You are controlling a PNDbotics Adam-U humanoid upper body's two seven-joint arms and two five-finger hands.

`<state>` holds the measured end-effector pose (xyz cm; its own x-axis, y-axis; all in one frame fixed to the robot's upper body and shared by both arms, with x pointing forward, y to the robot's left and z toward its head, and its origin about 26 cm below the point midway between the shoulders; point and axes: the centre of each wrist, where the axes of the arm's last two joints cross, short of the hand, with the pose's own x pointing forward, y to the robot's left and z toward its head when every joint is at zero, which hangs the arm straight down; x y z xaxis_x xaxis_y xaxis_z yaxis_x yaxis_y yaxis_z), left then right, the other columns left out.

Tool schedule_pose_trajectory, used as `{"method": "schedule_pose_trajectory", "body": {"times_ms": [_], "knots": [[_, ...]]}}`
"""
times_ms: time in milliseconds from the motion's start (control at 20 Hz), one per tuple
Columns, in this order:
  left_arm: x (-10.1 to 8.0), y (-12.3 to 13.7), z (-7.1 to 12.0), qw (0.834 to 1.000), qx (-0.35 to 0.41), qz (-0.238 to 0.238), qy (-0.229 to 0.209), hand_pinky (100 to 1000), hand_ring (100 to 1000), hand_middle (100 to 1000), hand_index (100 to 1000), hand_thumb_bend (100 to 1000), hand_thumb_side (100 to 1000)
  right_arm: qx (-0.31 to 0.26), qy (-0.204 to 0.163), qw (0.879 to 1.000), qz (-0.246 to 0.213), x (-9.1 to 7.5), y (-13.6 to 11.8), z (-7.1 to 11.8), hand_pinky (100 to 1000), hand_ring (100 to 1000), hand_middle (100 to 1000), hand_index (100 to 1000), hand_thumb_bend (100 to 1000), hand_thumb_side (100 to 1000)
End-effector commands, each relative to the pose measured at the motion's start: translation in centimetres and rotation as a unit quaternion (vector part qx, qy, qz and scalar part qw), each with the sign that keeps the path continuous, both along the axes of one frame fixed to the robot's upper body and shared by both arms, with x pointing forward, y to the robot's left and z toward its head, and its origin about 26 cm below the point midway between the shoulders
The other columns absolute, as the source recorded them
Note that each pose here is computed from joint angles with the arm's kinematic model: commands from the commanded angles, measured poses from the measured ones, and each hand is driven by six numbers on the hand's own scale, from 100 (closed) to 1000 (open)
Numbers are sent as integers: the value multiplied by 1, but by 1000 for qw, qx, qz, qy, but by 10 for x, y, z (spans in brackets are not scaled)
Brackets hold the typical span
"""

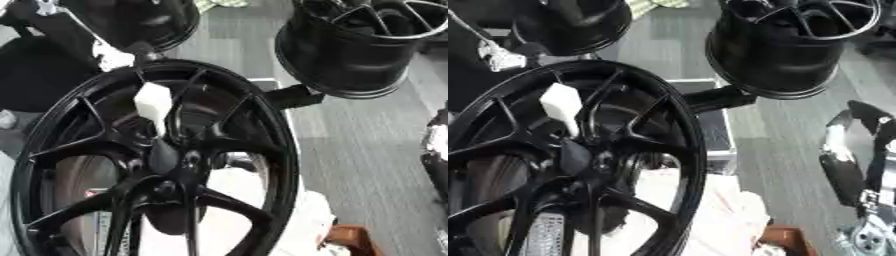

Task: Pull the pin out of the wheel hub.

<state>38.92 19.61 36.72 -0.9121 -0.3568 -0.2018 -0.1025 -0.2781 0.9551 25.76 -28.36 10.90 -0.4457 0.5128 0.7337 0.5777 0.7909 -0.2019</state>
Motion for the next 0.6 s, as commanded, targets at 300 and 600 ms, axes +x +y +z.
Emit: {"method": "schedule_pose_trajectory", "body": {"times_ms": [300,600], "knots": [[5,12,-14,981,186,-53,-22,854,845,807,879,100,597,-6,-13,1000,2,0,-2,8,869,780,595,719,100,493],[9,16,-27,976,211,-47,-17,862,852,816,881,109,773,-3,-13,1000,2,0,-1,8,870,780,595,719,100,496]]}}
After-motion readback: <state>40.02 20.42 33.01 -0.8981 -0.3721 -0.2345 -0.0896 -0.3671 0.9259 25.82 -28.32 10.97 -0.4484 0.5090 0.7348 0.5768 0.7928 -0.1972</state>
